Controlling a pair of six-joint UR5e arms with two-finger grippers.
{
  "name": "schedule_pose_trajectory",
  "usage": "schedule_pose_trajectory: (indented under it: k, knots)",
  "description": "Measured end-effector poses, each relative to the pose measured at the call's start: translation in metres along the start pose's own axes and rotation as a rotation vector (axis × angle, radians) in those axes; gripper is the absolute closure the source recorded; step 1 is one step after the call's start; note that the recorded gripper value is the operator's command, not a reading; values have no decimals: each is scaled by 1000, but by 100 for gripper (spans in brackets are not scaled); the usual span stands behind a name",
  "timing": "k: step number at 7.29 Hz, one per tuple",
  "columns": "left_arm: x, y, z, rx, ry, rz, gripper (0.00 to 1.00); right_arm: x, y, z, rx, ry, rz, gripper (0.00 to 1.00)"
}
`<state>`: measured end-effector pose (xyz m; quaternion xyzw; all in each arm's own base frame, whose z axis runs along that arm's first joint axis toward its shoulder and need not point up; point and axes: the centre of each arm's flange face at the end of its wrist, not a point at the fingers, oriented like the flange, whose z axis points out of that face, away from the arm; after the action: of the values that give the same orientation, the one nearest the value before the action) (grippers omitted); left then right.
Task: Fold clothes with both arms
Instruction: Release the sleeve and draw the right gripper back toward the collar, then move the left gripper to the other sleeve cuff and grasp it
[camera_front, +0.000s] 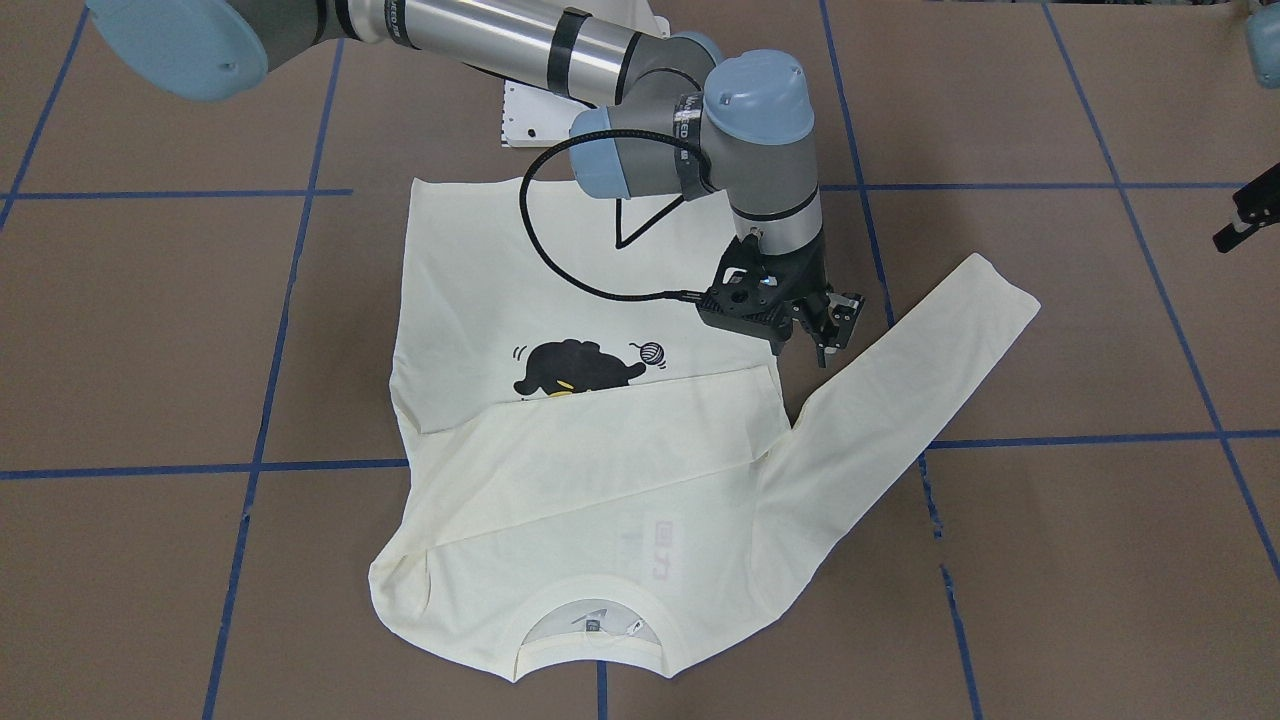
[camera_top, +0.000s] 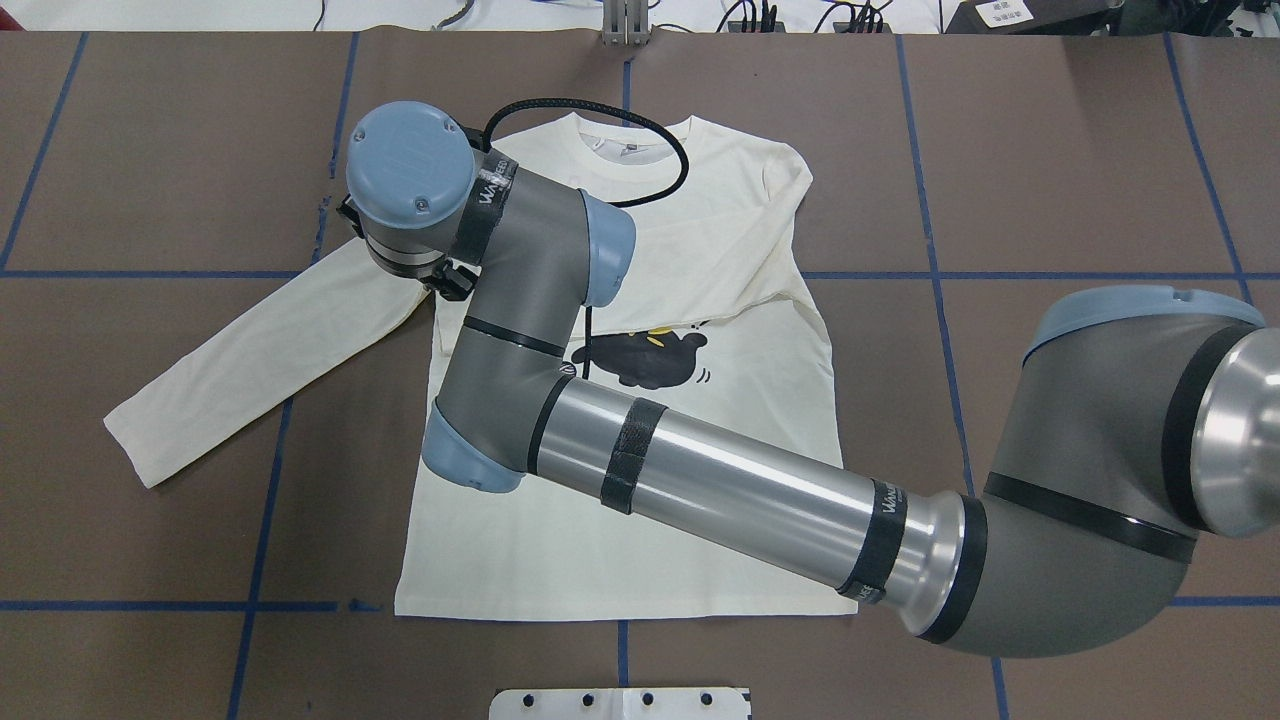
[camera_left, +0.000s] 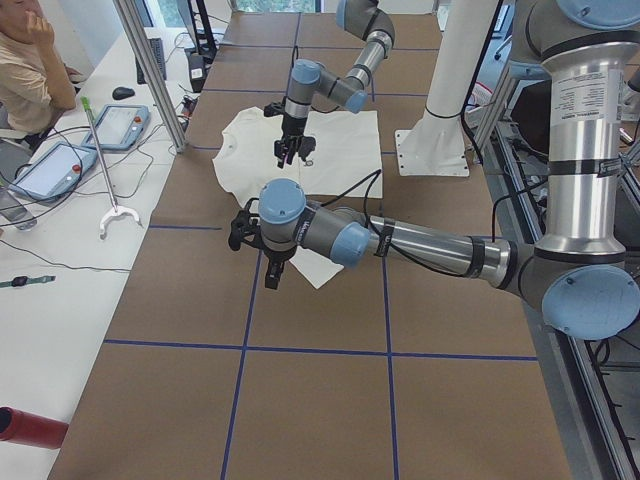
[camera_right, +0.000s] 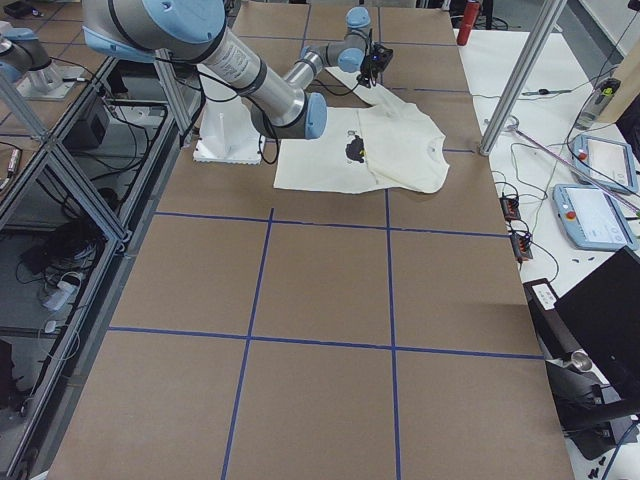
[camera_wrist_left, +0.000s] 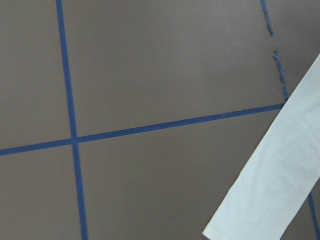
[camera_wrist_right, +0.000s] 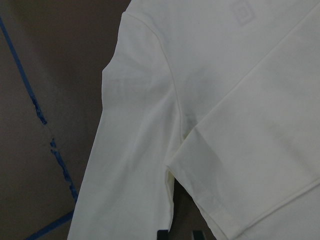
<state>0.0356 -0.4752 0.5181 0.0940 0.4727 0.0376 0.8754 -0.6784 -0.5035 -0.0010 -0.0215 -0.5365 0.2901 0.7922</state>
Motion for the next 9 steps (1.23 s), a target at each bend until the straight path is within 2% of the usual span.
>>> schedule_pose_trajectory:
  k: [1, 3, 6, 7, 9]
  knots:
    - [19, 7, 23, -16, 11, -13, 1, 11, -13, -21, -23, -14, 18, 0]
    - [12, 34, 74, -32, -22, -25, 1, 69, -53, -74, -90, -16, 44, 0]
    - [20, 71, 156, -141, -21, -89, 4, 166, -115, -148, -141, -33, 66, 0]
    - [24, 78, 170, -168, -23, -94, 8, 184, -138, -165, -165, -24, 83, 0]
    - [32, 88, 186, -195, -33, -93, 24, 216, -165, -184, -182, -6, 98, 0]
